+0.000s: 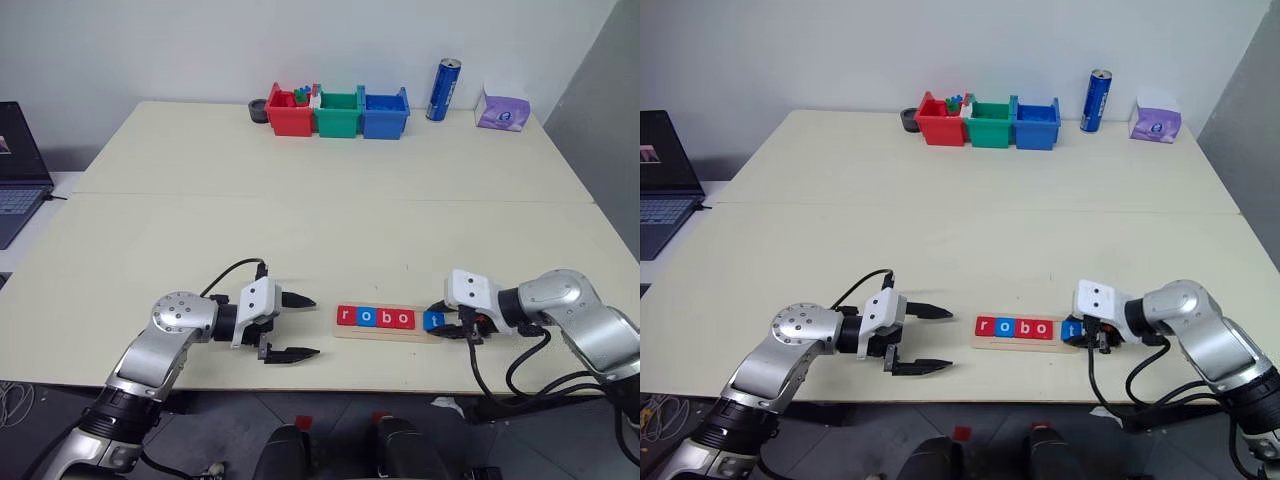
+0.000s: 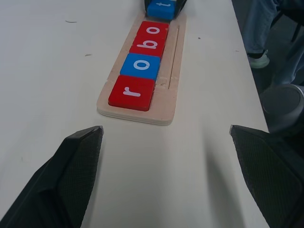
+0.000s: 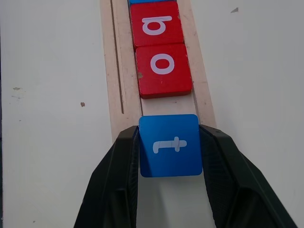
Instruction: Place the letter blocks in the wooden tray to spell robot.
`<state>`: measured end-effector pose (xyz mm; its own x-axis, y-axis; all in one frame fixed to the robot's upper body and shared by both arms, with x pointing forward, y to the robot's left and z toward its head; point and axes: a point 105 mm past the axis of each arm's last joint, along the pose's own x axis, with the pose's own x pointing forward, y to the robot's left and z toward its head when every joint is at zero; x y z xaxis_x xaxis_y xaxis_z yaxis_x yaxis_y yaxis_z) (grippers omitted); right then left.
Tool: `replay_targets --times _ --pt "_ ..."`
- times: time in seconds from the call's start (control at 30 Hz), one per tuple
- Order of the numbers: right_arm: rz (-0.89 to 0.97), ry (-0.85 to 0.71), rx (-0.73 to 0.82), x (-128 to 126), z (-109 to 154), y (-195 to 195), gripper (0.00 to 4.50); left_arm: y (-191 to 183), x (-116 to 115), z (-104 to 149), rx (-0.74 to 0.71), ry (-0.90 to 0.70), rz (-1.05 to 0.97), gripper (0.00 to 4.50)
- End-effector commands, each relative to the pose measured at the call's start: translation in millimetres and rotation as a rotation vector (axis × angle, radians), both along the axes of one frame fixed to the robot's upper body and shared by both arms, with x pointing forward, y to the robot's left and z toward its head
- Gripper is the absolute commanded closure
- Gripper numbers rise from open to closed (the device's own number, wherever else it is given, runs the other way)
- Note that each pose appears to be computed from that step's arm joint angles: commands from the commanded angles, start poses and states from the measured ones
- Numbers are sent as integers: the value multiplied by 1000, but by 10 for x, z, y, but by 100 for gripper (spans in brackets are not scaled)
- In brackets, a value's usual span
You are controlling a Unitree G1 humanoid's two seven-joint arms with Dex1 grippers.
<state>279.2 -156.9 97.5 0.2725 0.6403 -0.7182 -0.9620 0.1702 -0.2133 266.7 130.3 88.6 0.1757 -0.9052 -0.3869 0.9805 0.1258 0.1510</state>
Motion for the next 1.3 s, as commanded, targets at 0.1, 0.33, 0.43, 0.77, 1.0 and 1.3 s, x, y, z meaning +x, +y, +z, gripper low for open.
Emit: replay_targets --times 0.1,0.33,0.43,0.77,1.0,1.3 --pt "22 -26 9 40 84 76 304 -45 -20 70 -16 -37 -7 0" --pt "29 -16 6 39 55 108 304 -90 -15 104 -22 -41 -7 0" --pt "32 -17 1 44 50 110 304 -86 -10 113 -22 -41 -6 0" --pt "38 -21 12 61 50 164 304 -77 -18 118 -21 -39 -5 0" --pt "36 -37 27 95 80 197 232 -73 -17 106 -21 -40 -3 0" --pt "-4 -57 115 78 398 203 2 -69 -15 106 -19 -41 0 0"
